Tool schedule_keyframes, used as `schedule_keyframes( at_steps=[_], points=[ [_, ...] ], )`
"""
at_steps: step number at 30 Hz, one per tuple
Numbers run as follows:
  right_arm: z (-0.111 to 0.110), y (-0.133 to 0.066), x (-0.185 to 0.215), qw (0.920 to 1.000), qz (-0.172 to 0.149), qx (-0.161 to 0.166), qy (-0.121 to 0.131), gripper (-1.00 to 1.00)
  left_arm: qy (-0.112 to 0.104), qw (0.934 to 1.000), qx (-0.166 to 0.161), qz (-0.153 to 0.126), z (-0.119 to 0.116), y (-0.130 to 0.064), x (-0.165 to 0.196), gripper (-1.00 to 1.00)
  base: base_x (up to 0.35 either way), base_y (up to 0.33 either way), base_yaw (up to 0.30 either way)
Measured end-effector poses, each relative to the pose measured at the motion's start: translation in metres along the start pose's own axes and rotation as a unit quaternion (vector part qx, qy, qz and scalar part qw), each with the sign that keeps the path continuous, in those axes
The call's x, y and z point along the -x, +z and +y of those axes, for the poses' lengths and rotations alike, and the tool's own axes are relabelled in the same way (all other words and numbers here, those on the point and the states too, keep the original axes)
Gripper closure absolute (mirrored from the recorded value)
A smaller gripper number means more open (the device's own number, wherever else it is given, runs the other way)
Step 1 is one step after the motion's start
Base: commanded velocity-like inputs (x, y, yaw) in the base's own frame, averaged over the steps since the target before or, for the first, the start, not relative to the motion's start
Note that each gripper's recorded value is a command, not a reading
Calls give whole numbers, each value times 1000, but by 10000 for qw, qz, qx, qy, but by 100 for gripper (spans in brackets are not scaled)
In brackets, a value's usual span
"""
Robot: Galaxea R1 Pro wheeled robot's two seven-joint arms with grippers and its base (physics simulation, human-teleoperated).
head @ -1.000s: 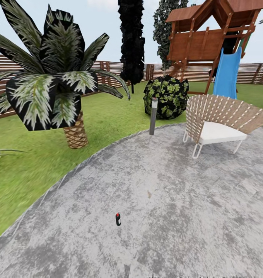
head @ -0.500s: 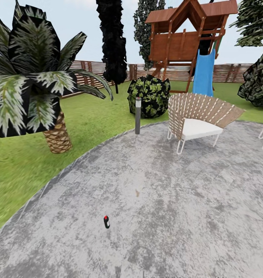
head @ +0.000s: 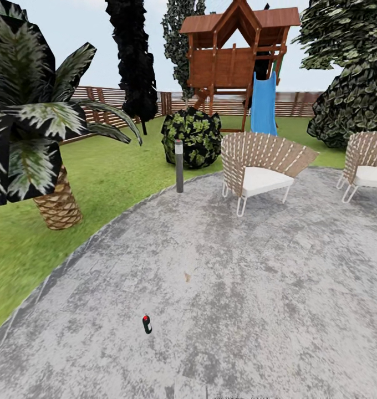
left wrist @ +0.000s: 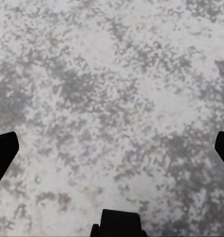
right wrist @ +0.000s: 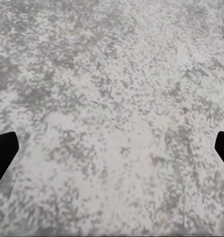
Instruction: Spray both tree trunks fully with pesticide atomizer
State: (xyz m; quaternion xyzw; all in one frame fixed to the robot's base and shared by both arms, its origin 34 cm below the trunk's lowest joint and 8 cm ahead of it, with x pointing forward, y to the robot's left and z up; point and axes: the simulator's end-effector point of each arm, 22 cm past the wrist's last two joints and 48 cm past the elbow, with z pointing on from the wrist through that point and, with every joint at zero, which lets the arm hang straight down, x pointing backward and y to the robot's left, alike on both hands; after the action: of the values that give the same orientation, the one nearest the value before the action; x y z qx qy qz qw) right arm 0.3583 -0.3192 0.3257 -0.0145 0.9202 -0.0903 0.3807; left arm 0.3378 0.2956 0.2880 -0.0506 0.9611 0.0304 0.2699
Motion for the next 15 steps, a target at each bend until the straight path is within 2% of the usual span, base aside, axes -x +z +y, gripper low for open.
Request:
schedule_keyframes(
  at_steps=[7, 15],
  points=[
    [0, 0, 0, 10000, -1, -7, 2, -100, 12, 10000, -6, 1, -1, 0, 0, -100, 0, 62, -251],
    [-2, 0, 0, 10000, 3, -7, -22, -100, 88, 9999, -112, 20, -12, -1, -2, -100, 0, 2, -50]
  ],
)
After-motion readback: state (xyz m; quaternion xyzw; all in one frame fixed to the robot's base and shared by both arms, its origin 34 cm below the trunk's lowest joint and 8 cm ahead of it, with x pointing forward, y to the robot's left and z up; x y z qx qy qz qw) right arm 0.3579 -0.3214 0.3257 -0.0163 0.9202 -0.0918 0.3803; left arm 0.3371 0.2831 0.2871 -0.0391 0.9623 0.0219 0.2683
